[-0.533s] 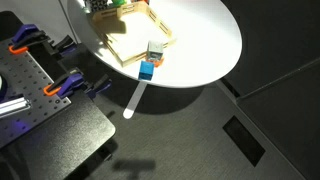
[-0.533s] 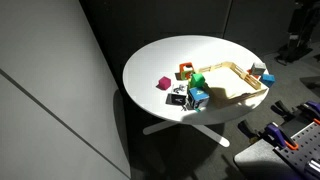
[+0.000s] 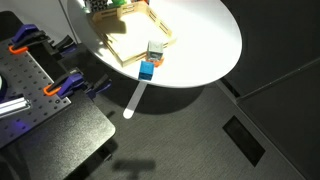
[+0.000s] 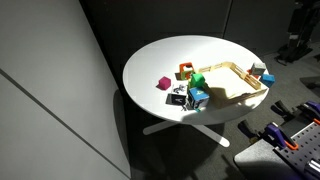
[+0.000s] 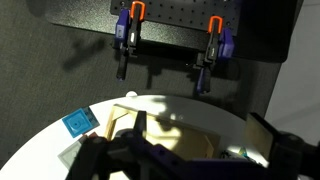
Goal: Put the green and yellow blocks in the box then put one square plush toy in the box
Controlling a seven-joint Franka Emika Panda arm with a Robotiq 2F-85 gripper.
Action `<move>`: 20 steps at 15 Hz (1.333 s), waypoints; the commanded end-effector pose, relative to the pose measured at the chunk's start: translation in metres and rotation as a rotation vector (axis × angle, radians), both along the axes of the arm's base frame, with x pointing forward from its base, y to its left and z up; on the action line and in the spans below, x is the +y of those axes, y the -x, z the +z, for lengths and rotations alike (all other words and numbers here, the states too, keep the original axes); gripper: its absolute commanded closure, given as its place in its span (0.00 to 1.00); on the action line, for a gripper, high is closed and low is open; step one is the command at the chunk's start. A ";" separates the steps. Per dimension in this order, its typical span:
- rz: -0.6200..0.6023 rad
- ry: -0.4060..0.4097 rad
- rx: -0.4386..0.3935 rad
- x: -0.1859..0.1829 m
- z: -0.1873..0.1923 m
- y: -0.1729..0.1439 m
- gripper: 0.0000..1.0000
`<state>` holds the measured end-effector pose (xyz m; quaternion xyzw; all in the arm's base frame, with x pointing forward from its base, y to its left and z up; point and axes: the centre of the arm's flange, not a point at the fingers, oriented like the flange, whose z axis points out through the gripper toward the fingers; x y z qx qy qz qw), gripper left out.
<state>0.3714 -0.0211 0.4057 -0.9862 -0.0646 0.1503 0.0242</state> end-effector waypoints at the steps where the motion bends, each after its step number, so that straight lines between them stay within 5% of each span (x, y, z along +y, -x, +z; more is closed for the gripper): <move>1: 0.000 0.000 0.000 0.000 0.000 0.000 0.00; 10: -0.008 0.000 -0.021 0.007 0.001 -0.016 0.00; 20: 0.015 -0.005 -0.065 0.033 -0.005 -0.095 0.00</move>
